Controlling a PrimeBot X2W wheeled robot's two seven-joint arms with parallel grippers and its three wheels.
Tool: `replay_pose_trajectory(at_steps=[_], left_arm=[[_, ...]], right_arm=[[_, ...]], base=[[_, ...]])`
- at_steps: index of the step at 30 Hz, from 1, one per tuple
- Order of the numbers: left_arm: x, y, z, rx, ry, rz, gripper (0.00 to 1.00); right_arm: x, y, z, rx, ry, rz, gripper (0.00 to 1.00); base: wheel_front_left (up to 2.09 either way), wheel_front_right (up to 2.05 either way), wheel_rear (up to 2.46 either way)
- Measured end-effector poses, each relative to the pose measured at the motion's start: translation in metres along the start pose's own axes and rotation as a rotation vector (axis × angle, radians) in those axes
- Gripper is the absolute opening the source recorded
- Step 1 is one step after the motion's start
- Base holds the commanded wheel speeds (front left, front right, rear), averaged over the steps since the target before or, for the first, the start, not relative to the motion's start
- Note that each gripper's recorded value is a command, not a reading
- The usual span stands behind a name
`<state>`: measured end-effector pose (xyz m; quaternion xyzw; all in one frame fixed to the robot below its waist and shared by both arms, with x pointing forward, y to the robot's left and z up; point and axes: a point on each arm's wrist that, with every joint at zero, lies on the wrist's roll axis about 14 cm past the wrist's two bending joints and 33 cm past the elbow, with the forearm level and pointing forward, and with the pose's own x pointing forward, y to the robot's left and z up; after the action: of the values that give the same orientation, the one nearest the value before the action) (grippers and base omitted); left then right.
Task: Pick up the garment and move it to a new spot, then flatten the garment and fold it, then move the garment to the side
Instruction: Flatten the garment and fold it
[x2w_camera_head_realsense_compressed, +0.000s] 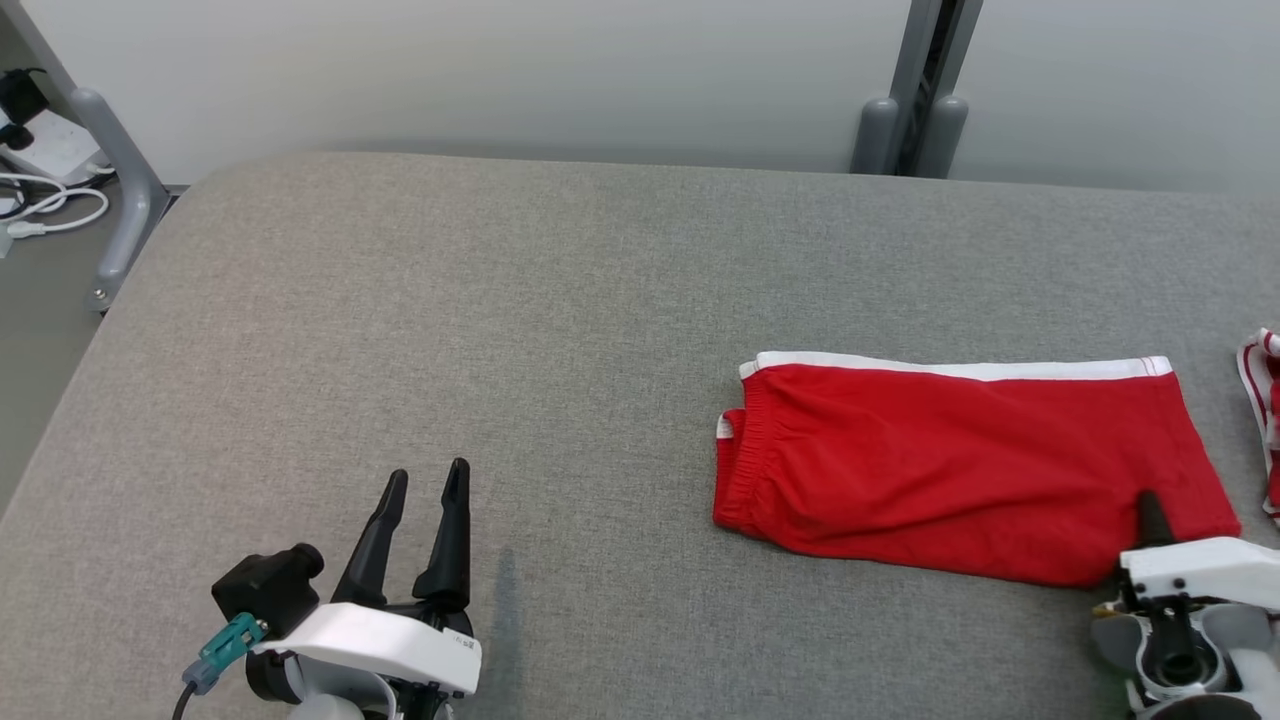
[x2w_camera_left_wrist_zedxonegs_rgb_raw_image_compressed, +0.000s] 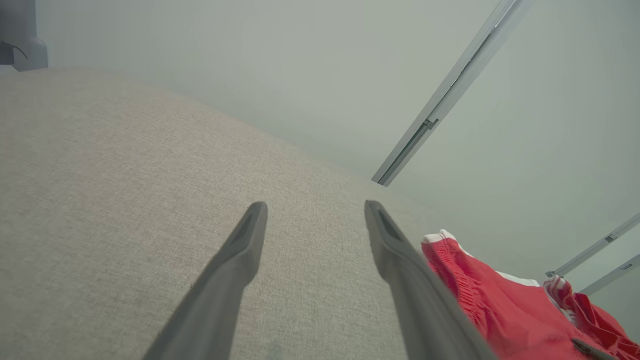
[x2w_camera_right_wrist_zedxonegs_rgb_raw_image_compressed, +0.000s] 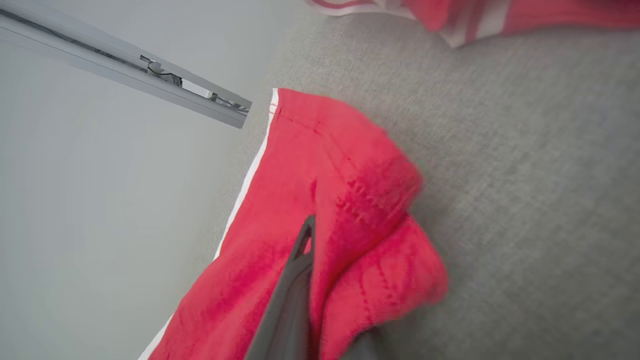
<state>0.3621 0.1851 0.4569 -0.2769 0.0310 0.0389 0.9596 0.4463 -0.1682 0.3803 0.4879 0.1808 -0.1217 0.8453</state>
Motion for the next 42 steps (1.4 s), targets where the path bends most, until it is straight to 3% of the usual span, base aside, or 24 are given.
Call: replay_pose_trajectory(at_steps=[10, 22, 27, 33, 34, 35, 36, 42], left_arm=[[-0.010, 0.005, 0.008, 0.005, -0.026, 0.017, 1.00], [-0.030, 0.023, 0.013, 0.000, -0.047, 0.077, 1.00], [-0.036, 0.029, 0.017, -0.003, -0.062, 0.099, 1.00], [-0.044, 0.035, 0.015, -0.008, -0.059, 0.120, 1.00], [-0.044, 0.035, 0.015, -0.009, -0.060, 0.121, 1.00], [-0.045, 0.036, 0.015, -0.010, -0.060, 0.124, 1.00], [-0.045, 0.036, 0.015, -0.010, -0.060, 0.124, 1.00], [-0.046, 0.036, 0.013, -0.014, -0.055, 0.125, 1.00]], right_arm=[[-0.006, 0.068, -0.026, -0.045, 0.034, 0.208, 0.00], [-0.050, 0.154, -0.102, 0.012, 0.231, 0.494, 0.00], [-0.066, 0.163, -0.129, -0.014, 0.298, 0.539, 0.00], [-0.071, 0.152, -0.150, -0.060, 0.355, 0.515, 0.00], [-0.070, 0.147, -0.153, -0.067, 0.363, 0.502, 0.14], [-0.070, 0.142, -0.155, -0.080, 0.366, 0.490, 0.96], [-0.069, 0.139, -0.156, -0.095, 0.363, 0.483, 1.00], [-0.067, 0.145, -0.159, -0.172, 0.353, 0.511, 1.00]], base=[[0.00, 0.00, 0.00], [0.00, 0.00, 0.00], [0.00, 0.00, 0.00], [0.00, 0.00, 0.00], [0.00, 0.00, 0.00], [0.00, 0.00, 0.00], [0.00, 0.00, 0.00], [0.00, 0.00, 0.00]])
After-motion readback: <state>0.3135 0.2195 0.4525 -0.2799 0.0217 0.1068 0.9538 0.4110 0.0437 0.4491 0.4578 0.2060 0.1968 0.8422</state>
